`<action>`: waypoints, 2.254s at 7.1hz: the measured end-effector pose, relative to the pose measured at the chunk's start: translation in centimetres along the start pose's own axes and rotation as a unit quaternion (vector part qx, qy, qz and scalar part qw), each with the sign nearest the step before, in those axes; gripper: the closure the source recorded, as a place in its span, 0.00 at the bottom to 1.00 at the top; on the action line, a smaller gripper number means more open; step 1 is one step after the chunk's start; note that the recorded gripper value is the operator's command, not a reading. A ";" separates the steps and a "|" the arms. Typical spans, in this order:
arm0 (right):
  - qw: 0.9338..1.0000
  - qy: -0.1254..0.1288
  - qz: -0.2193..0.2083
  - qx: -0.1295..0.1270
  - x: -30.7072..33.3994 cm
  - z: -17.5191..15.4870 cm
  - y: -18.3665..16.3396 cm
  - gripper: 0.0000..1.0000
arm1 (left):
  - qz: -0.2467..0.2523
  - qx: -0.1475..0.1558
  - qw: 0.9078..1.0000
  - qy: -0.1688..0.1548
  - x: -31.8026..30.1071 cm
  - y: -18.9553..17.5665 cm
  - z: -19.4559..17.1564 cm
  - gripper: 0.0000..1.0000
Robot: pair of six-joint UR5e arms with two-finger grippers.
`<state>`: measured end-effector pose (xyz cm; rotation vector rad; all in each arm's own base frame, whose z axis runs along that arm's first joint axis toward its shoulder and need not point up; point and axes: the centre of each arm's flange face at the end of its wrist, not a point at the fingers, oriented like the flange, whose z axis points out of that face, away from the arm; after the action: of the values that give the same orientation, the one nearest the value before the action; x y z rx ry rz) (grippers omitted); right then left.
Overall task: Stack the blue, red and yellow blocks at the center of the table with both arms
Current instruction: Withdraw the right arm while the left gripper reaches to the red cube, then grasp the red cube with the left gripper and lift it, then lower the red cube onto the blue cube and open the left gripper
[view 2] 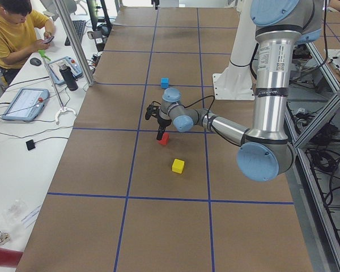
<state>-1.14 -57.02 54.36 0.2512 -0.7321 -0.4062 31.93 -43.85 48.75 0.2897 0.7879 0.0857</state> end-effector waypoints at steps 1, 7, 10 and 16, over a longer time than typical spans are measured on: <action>1.000 0.001 0.001 -0.001 0.1 0.1 0.1 0.00 | 0.002 -0.003 1.000 -0.003 0.1 -0.4 0.9 0.02; 1.000 0.002 0.002 -0.001 0.2 0.1 0.2 0.00 | 0.010 -0.018 1.000 0.008 1.1 0.2 1.3 0.99; 1.000 0.002 0.011 -0.005 0.4 0.4 0.4 0.00 | -0.004 -0.038 0.999 0.031 7.0 -3.1 -4.5 0.99; 0.996 0.007 0.083 -0.023 4.6 1.3 7.6 0.00 | -0.139 -0.049 0.989 0.027 31.0 -15.9 -9.2 0.99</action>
<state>3.10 -52.35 60.77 0.1486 -0.7242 -0.2620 46.72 -51.33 16.74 0.0829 0.8679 -0.1312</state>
